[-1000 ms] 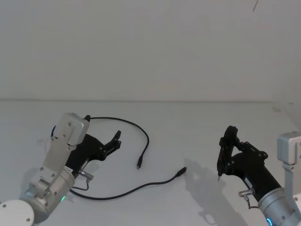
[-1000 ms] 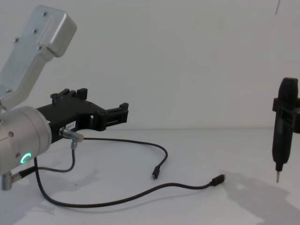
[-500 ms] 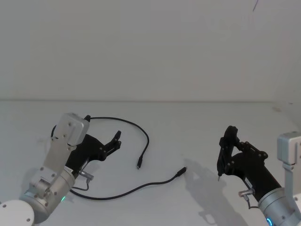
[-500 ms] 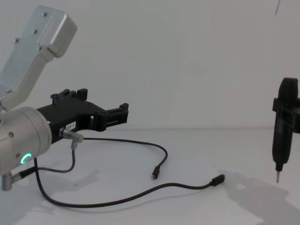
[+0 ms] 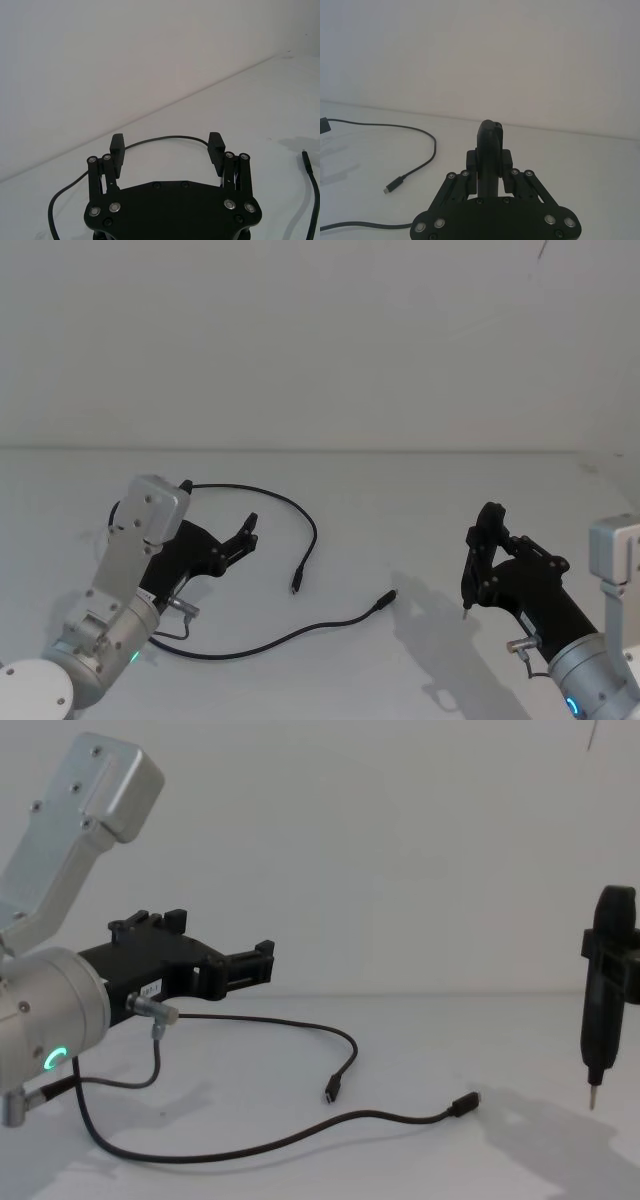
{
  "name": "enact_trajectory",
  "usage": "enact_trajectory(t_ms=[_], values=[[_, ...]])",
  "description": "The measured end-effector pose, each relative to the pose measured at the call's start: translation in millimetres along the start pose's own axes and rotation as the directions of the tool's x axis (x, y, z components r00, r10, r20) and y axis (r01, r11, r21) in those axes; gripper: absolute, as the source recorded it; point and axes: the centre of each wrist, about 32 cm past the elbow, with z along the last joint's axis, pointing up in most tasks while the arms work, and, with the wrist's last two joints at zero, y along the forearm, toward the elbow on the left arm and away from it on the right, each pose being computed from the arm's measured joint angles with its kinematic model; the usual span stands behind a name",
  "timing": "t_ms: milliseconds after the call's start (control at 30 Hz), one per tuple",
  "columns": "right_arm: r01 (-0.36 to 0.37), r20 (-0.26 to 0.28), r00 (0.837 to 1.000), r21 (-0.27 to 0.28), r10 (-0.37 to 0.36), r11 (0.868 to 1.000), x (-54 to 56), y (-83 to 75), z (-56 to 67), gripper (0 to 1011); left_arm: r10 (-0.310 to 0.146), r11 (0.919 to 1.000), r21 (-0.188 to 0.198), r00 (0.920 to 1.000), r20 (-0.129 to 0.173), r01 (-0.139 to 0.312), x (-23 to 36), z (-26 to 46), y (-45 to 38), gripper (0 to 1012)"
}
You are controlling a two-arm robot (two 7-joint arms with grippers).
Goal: Pick up the data cable with the one hand.
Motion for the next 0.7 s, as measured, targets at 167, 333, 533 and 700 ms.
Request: enact_trajectory(t_ms=[167, 333, 533, 700], values=[[0.000, 0.000, 1.000, 0.000, 0.000, 1.000, 0.0, 0.0, 0.0, 279, -0.002, 1.0000, 0.000, 1.0000, 0.000, 0.002, 0.1, 0.2, -0.1, 1001], [0.000, 0.000, 1.000, 0.000, 0.000, 1.000, 0.0, 0.0, 0.0, 279, -0.031, 0.9995, 0.001, 0.9995, 0.004, 0.031, 2.9, 2.2, -0.7, 1001], [0.000, 0.000, 1.000, 0.000, 0.000, 1.000, 0.0, 0.0, 0.0, 279, -0.092, 0.9957, 0.009, 0.9957, -0.002, 0.092, 8.6, 7.3, -0.9, 1001], [0.000, 0.000, 1.000, 0.000, 0.000, 1.000, 0.0, 0.0, 0.0, 279, -0.162, 0.9864, 0.026, 0.9867, -0.010, 0.162, 16.5, 13.7, -0.6, 1001]])
